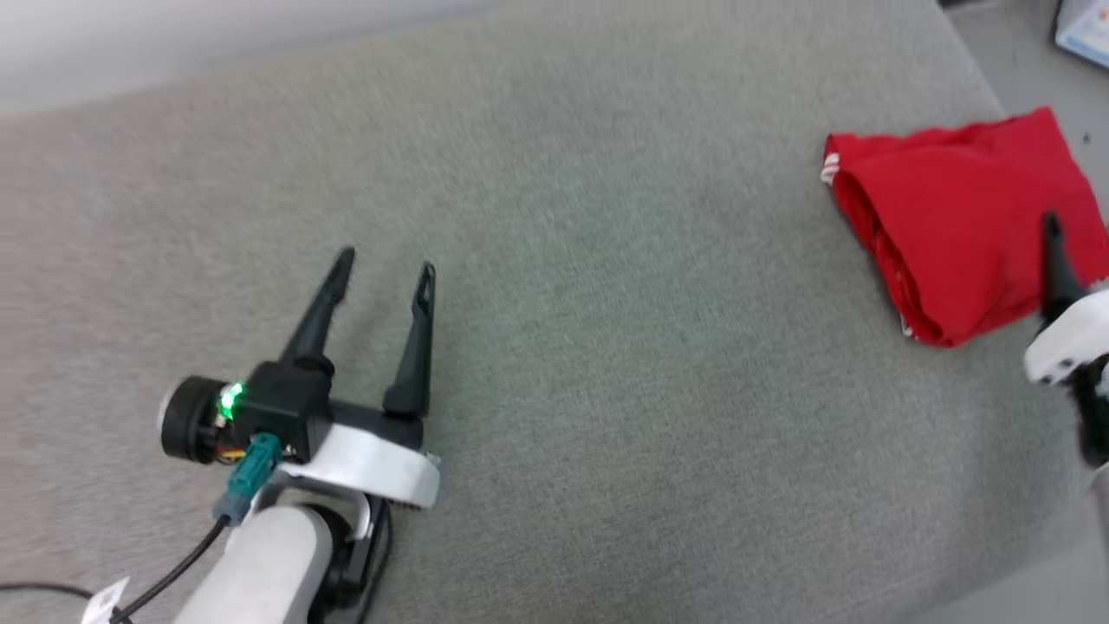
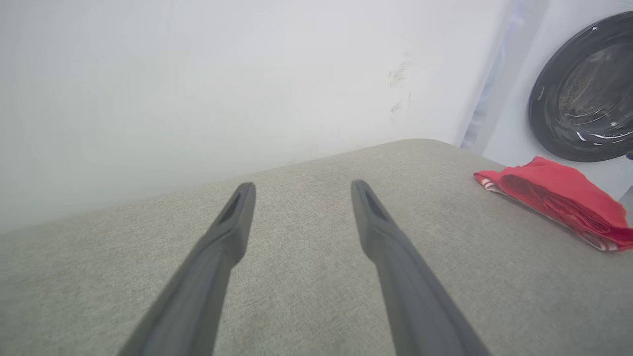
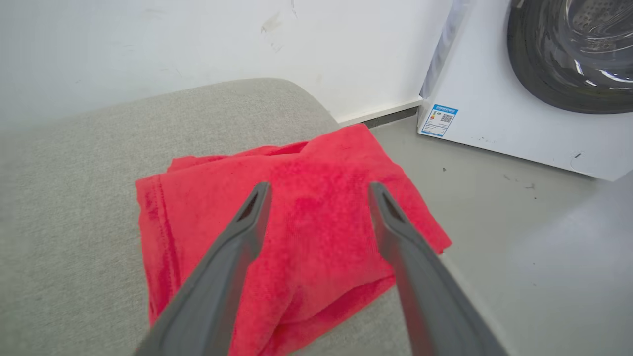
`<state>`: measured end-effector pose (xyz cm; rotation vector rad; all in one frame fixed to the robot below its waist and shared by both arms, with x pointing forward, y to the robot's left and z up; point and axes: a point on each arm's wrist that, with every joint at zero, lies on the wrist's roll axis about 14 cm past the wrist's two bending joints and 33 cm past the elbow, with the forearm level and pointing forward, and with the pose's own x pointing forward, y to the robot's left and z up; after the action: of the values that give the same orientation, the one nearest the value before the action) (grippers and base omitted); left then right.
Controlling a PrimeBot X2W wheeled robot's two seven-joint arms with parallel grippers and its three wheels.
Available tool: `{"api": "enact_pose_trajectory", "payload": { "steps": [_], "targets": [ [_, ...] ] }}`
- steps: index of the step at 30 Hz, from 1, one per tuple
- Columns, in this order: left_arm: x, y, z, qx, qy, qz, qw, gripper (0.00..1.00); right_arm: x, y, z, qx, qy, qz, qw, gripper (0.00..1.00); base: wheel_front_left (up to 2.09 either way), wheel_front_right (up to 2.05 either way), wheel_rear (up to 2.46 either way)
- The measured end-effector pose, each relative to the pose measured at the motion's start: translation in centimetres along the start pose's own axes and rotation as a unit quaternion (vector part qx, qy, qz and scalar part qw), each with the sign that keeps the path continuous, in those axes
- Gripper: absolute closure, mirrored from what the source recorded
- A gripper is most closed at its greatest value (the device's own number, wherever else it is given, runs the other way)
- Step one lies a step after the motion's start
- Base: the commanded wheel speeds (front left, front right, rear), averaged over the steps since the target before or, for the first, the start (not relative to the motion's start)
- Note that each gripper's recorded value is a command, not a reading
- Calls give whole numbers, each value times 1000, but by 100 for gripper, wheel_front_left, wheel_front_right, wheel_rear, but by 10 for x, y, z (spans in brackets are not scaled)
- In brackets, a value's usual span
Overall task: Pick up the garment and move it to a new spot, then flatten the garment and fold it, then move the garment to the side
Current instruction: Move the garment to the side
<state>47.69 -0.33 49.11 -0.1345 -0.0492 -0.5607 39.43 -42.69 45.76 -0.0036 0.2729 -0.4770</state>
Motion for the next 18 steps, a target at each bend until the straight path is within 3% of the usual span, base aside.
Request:
{"api": "enact_pose_trajectory", "payload": {
  "steps": [8, 18],
  "targets": [
    [-41, 13, 26, 8, -10, 57, 998, 0, -30, 63, 1, 41, -38, 85, 995, 0, 0, 0, 0],
    [-111, 60, 37, 27, -3, 172, 985, 0, -72, 159, 10, 54, -78, 212, 973, 0, 0, 0, 0]
  ]
}}
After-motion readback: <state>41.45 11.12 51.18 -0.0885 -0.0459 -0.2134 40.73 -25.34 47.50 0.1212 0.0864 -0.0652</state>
